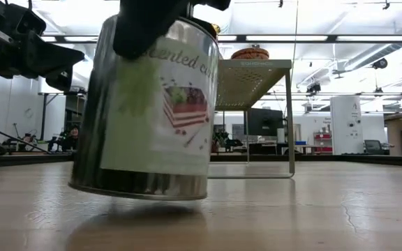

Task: Pick & Place candle stick holders
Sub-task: Put the green scented candle on the shelf aligned with the other brown scented candle

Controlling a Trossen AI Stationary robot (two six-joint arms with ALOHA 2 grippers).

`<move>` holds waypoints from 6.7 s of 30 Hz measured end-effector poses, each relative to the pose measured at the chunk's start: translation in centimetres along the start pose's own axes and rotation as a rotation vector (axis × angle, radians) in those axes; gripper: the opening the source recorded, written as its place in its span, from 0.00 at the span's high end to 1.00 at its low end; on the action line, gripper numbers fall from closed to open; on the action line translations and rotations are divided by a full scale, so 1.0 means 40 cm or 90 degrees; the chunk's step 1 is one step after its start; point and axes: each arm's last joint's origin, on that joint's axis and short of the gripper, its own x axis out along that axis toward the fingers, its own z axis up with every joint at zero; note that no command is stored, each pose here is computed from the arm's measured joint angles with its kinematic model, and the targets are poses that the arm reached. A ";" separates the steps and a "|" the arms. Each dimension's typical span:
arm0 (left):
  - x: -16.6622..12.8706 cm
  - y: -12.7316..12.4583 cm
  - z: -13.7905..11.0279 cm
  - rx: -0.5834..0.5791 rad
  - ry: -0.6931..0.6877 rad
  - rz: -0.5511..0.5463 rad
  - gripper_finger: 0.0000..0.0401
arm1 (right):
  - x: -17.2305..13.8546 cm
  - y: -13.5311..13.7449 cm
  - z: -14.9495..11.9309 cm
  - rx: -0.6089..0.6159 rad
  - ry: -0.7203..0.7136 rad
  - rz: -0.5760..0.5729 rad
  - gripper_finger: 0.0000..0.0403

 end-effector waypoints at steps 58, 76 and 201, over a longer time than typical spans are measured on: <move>0.000 0.000 0.000 0.000 0.000 0.000 0.98 | 0.010 0.005 -0.001 -0.074 -0.002 0.019 0.08; 0.000 0.000 0.000 0.000 0.000 0.000 0.98 | -0.004 -0.010 0.002 -0.112 0.024 0.058 0.03; 0.001 0.000 -0.001 0.000 0.003 0.000 0.98 | -0.272 -0.437 -0.864 -0.049 -0.773 0.020 0.03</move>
